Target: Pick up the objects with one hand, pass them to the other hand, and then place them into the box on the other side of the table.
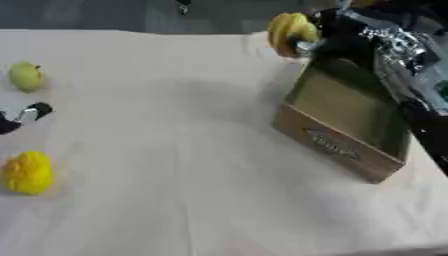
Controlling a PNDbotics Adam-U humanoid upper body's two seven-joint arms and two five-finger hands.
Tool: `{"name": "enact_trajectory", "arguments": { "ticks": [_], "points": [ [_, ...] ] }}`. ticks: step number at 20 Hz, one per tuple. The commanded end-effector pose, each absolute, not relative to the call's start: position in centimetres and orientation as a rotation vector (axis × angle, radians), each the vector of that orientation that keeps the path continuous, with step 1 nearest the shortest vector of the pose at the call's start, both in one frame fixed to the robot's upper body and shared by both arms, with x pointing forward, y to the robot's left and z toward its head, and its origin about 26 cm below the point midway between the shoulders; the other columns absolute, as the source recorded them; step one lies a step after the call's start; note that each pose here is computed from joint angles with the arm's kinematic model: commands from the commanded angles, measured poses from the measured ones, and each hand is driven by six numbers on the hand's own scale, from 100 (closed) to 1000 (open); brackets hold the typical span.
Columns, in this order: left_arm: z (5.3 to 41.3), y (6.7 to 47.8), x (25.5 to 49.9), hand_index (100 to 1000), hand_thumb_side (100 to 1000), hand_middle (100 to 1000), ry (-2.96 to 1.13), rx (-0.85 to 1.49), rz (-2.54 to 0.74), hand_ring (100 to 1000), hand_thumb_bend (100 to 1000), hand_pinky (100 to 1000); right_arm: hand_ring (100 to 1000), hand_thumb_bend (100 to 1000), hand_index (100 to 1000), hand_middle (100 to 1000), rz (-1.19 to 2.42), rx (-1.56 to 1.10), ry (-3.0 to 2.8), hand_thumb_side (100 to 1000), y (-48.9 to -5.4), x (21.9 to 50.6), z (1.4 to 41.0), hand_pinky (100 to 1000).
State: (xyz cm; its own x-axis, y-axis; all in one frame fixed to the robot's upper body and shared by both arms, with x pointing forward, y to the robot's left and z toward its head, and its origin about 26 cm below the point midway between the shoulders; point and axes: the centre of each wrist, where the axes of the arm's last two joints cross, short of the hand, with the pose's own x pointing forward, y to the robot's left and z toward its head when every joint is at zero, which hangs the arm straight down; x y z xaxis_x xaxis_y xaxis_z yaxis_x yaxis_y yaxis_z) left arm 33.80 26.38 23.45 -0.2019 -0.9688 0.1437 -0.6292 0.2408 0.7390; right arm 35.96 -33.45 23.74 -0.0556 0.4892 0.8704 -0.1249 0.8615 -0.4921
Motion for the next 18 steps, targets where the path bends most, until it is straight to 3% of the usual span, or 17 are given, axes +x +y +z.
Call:
{"name": "enact_trajectory", "arguments": {
  "ticks": [1,9,10,11,18],
  "points": [
    [25.5,27.4,32.9,791,296,685,-1.97,1.5,-0.668,674,861,743,695,284,566,552,0.487,-0.403,-1.544,100,-36.1,35.5,24.3,789],
    [27.0,28.5,31.8,787,292,680,-2.018,1.546,-0.548,667,853,741,695,300,569,555,0.426,-0.501,-1.466,100,-39.7,34.5,22.0,786],
    [27.1,28.7,31.7,787,296,680,-2.018,1.55,-0.536,667,815,741,696,282,572,558,0.426,-0.512,-1.455,100,-40.0,34.3,21.8,786],
    [27.2,28.7,31.6,787,291,679,-2.019,1.554,-0.525,666,851,741,697,310,574,559,0.429,-0.522,-1.445,100,-40.3,34.2,21.6,786],
    [27.4,29.0,31.5,787,293,678,-2.026,1.564,-0.484,665,847,741,757,446,683,651,0.503,-0.56,-1.429,109,-41.0,33.9,21.2,805]
  ]
}}
